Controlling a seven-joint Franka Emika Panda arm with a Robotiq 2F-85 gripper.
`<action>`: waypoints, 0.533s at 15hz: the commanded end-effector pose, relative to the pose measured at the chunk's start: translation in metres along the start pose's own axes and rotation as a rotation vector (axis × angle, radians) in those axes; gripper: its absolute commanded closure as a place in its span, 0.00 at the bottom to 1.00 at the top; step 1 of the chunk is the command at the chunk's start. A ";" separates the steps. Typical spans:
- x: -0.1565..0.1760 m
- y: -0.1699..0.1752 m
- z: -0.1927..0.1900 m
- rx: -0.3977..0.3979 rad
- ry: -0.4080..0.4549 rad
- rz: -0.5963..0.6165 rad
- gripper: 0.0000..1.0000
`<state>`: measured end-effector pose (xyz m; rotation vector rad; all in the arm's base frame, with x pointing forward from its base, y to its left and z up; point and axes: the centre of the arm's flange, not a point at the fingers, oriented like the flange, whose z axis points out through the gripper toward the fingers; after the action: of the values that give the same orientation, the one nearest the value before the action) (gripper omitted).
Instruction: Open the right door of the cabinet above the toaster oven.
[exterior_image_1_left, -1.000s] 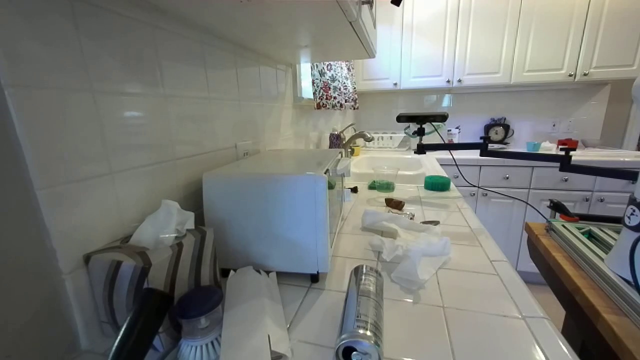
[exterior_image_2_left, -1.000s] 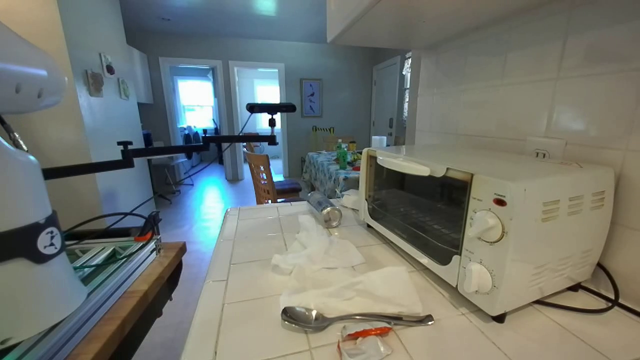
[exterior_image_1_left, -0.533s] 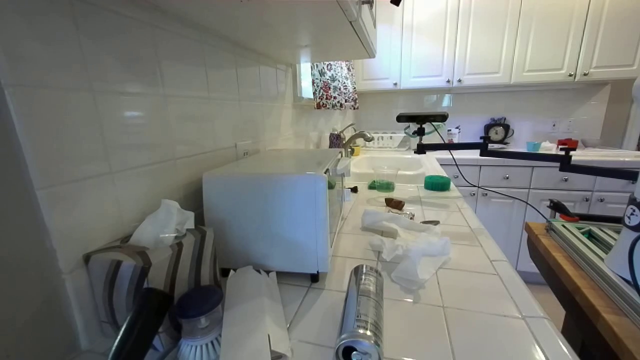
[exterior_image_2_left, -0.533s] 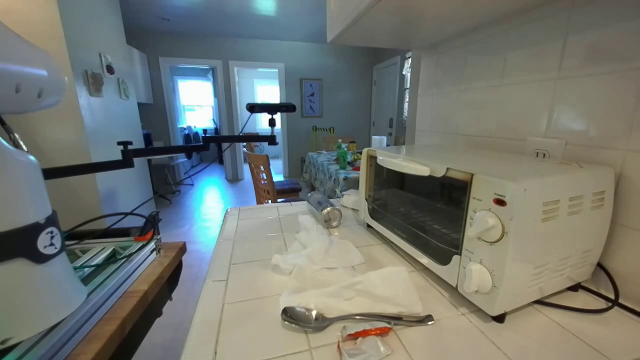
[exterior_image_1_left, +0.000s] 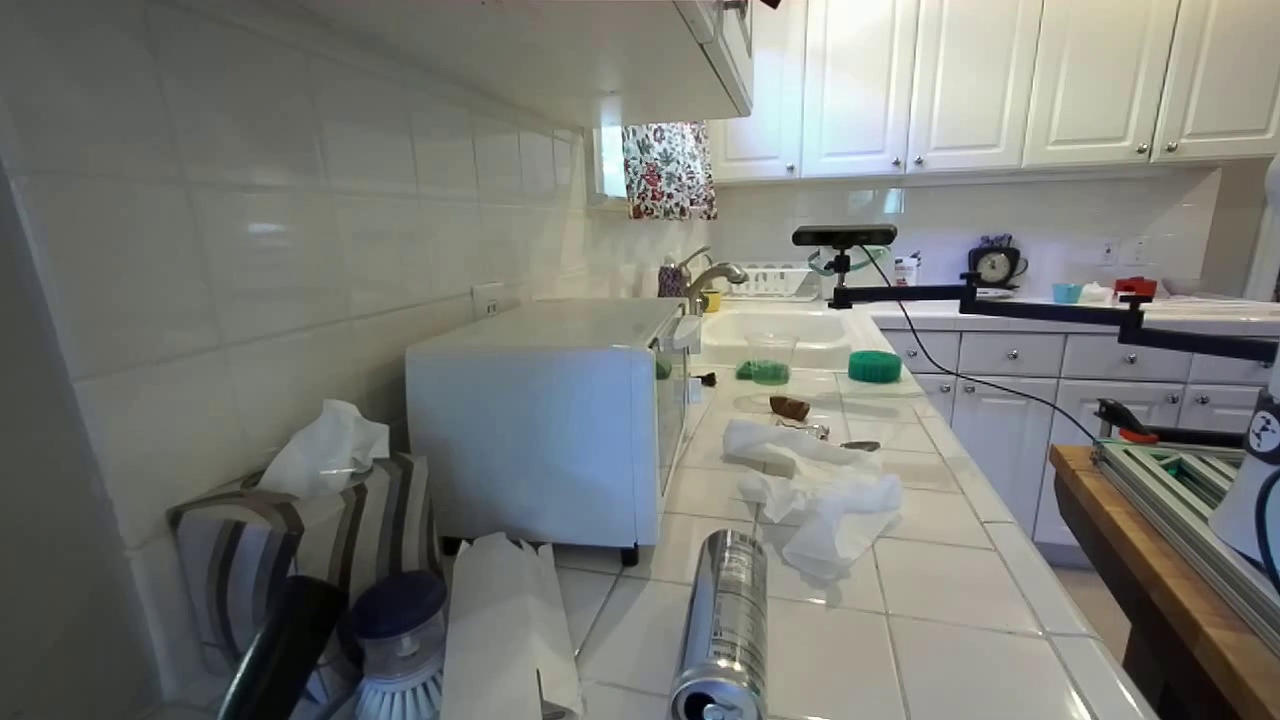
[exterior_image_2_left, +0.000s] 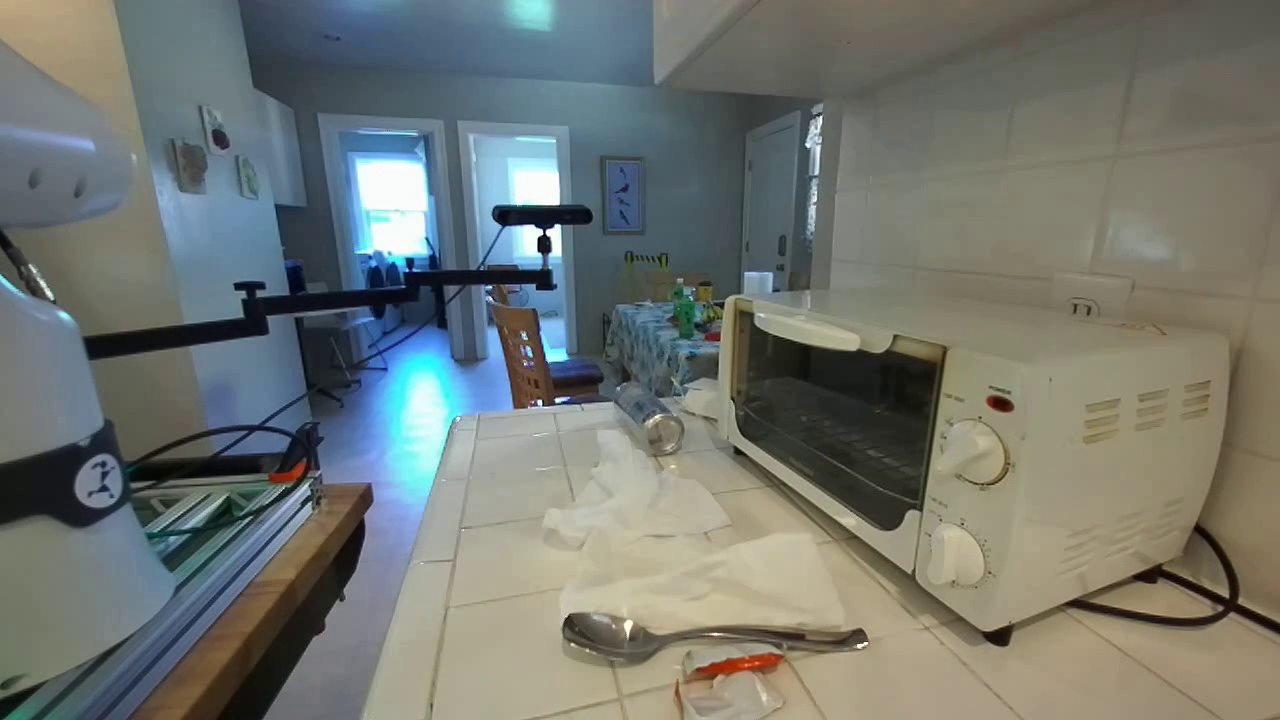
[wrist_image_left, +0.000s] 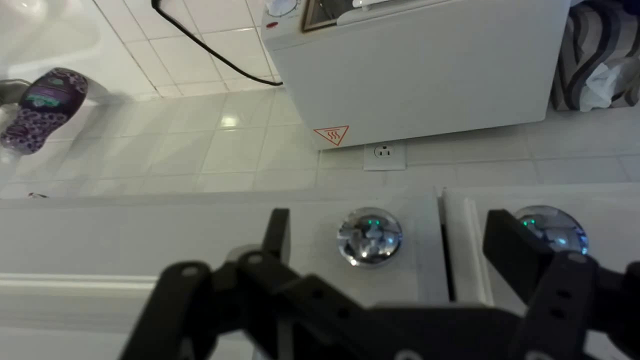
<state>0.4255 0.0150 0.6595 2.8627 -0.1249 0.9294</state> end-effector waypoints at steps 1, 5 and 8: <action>0.000 -0.001 -0.001 -0.056 -0.001 0.063 0.00; 0.002 0.009 -0.003 -0.124 0.028 0.112 0.00; 0.001 0.014 0.000 -0.168 0.022 0.139 0.00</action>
<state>0.4244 0.0010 0.6631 2.7655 -0.3151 0.9377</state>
